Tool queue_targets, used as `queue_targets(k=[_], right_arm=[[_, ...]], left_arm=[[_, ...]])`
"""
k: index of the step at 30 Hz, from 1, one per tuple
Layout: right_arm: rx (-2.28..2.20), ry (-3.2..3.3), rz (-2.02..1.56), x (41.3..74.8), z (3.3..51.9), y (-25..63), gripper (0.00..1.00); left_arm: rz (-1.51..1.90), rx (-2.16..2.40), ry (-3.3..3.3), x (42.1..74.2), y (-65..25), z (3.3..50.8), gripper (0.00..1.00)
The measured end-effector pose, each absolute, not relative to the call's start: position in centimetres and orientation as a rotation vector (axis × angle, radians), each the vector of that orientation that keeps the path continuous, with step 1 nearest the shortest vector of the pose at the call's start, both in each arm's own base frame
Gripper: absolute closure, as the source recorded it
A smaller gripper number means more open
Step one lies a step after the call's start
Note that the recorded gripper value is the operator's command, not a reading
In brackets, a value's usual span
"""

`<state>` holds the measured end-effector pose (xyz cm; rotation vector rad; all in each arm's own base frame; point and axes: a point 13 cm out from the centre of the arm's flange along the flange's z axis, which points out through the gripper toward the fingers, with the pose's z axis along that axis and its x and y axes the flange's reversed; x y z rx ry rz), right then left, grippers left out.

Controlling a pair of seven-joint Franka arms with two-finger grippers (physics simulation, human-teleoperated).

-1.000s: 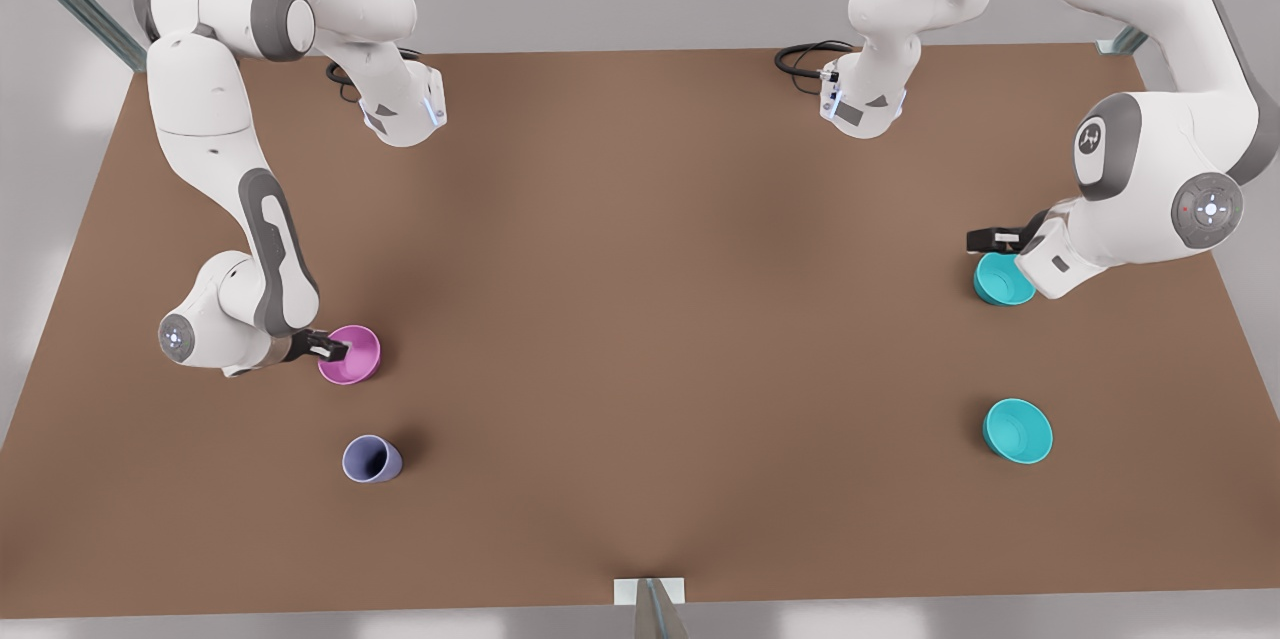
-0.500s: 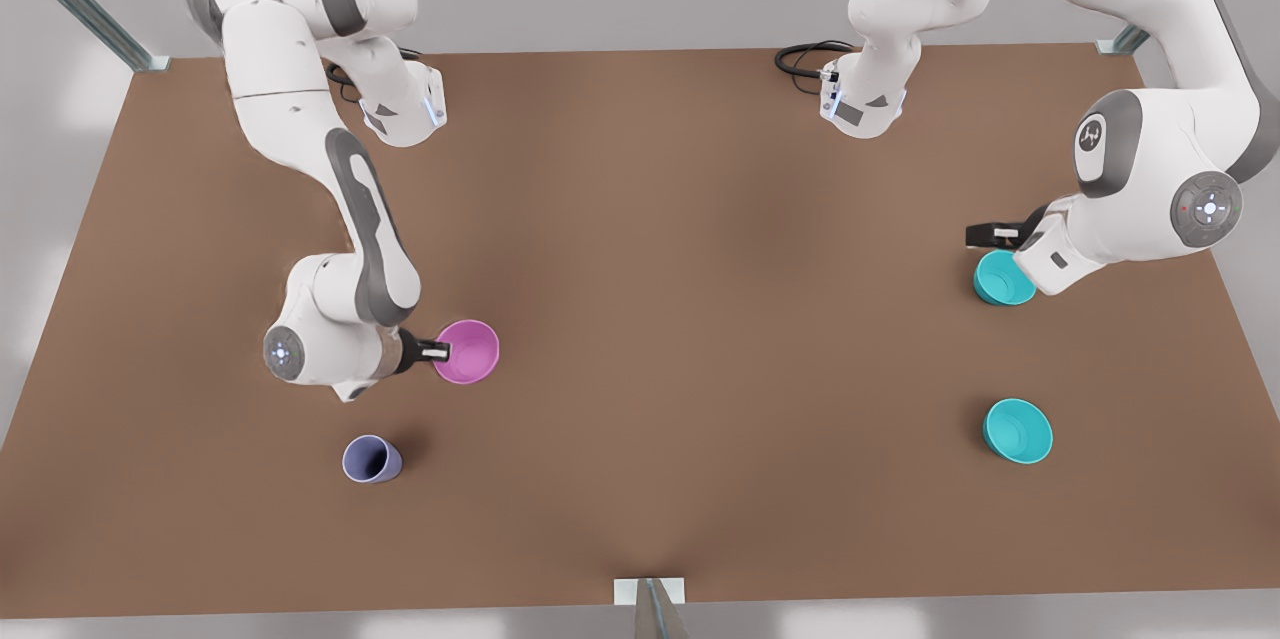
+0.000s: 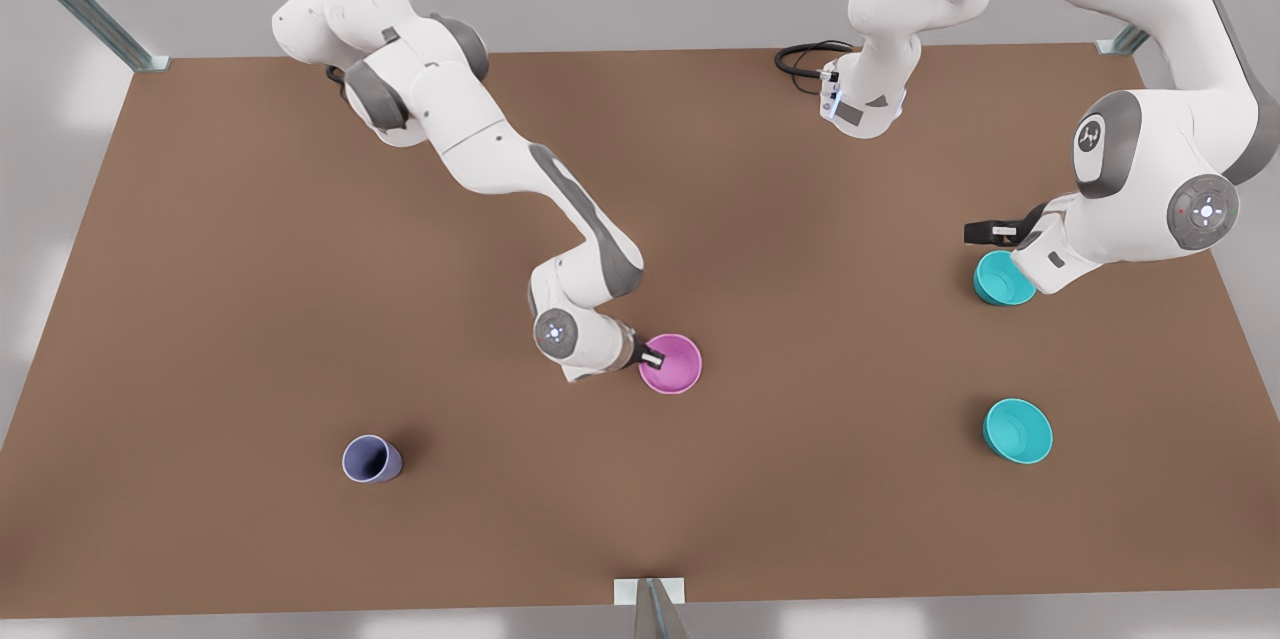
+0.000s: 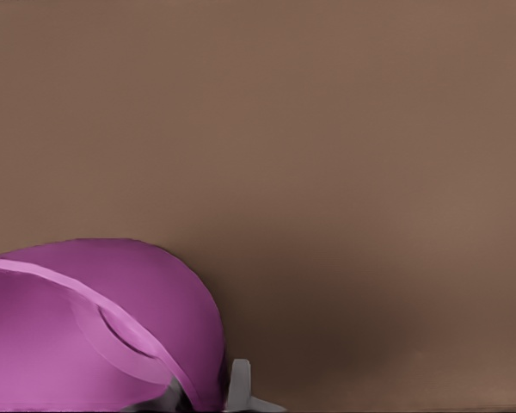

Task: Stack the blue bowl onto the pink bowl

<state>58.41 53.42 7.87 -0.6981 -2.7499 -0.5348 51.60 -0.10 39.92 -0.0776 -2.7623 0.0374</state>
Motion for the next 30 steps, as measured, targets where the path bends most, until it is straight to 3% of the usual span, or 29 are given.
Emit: queue_targets(k=[4, 9, 11, 13, 17, 20, 23, 30], right_arm=[[-0.869, -2.705, -0.552, 59.2, 8.6, 54.0, 0.00], [-1.040, -2.675, -0.615, 63.2, 17.1, 51.2, 0.00], [-1.119, -2.653, -0.510, 65.4, 19.1, 43.3, 0.00], [-1.155, -2.648, -0.316, 64.0, 20.4, 33.7, 0.00], [-1.250, -2.741, 0.034, 66.0, 27.9, 6.9, 0.00], [-1.106, -2.799, 0.054, 62.5, 36.3, -1.7, 0.00], [-0.795, -2.917, 0.050, 59.3, 42.4, -1.2, 0.00], [-0.342, -2.942, 0.149, 56.7, 43.8, -1.3, 0.00]], left_arm=[[0.035, -0.078, -2.769, 51.8, -0.1, 40.1, 0.00], [0.072, 0.043, -2.702, 50.4, 4.3, 33.9, 0.00], [0.092, 0.118, -2.683, 49.2, 7.0, 31.0, 0.00], [0.109, 0.205, -2.685, 48.3, 10.6, 28.0, 0.00], [0.195, 0.401, -2.687, 44.4, 19.3, 19.4, 0.00], [0.244, 0.444, -2.735, 43.0, 22.7, 14.5, 0.00], [0.257, 0.389, -2.800, 43.3, 23.4, 11.0, 0.00], [0.258, 0.257, -2.878, 42.4, 25.4, 6.3, 0.00]])
